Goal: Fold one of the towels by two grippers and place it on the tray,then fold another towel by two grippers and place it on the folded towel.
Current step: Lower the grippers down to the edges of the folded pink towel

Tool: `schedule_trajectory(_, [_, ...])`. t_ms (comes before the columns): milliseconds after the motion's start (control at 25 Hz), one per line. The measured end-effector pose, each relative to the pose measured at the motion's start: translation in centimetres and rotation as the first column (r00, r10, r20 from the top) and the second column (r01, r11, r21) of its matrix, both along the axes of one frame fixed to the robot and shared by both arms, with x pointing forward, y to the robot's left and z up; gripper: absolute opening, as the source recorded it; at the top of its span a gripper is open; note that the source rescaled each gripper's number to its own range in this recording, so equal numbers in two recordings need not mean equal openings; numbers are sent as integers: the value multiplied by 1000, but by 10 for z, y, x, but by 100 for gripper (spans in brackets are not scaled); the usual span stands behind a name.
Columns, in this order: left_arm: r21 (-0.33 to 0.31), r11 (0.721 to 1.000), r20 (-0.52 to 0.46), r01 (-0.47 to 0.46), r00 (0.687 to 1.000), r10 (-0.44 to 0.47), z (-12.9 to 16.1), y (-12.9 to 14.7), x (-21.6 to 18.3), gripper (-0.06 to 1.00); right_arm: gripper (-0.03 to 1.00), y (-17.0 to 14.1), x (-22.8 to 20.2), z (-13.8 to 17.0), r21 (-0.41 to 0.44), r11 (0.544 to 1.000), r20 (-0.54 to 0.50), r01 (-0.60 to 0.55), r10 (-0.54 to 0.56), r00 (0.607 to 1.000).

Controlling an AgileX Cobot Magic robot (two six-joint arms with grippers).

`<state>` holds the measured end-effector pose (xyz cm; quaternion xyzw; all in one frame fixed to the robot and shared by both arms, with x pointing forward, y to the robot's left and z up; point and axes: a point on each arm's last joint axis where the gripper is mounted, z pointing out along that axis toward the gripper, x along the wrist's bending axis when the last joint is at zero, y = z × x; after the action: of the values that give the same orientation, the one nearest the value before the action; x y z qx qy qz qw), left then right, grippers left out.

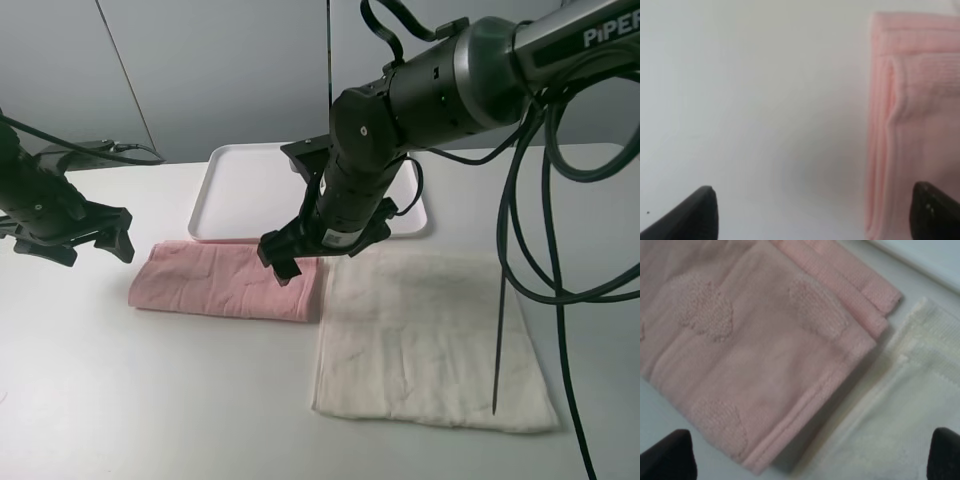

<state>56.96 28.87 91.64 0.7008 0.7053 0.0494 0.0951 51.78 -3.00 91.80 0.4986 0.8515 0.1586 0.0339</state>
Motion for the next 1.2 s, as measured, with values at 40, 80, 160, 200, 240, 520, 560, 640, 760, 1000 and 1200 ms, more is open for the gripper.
schedule_trajectory(40, [3,1000,-18,0,1000,0,-3,0,3,99,100,0,0,0,0,1000,0,-2,2,1000])
schedule_trajectory(80, [6,1000,-27,0,1000,0,-5,0,4,99,100,0,0,0,0,1000,0,-2,2,1000])
schedule_trajectory(160, [5,1000,-34,-1,999,2,-8,-1,6,99,100,0,0,0,-2,1000,0,-4,4,1000])
schedule_trajectory(200, [5,1000,-32,1,999,-1,-8,-2,6,99,100,0,0,0,-2,1000,0,-4,4,1000])
schedule_trajectory(240, [5,1000,-30,3,1000,-3,-8,-3,6,99,100,0,0,0,-2,1000,0,-4,4,1000])
schedule_trajectory(520, [32,998,-45,55,998,-54,-19,-19,8,99,100,1,0,1,0,1000,3,-10,10,1000])
schedule_trajectory(560, [41,998,-56,55,997,-53,-23,-22,9,99,100,0,0,1,-1,1000,2,-12,12,1000])
schedule_trajectory(640, [59,998,-73,34,997,-29,-30,-23,9,99,100,0,-1,1,-13,1000,-10,-15,15,1000])
schedule_trajectory(760, [79,997,-105,18,994,-10,-38,-21,8,99,100,-2,-2,0,-29,999,-27,-19,18,999])
schedule_trajectory(1000, [100,995,-134,-2,991,15,-43,-20,8,99,100,-2,-2,0,-30,999,-30,-18,17,999])
schedule_trajectory(1200, [114,993,-155,5,988,13,-43,-19,7,99,100,1,-4,1,2,1000,-63,15,-15,998])
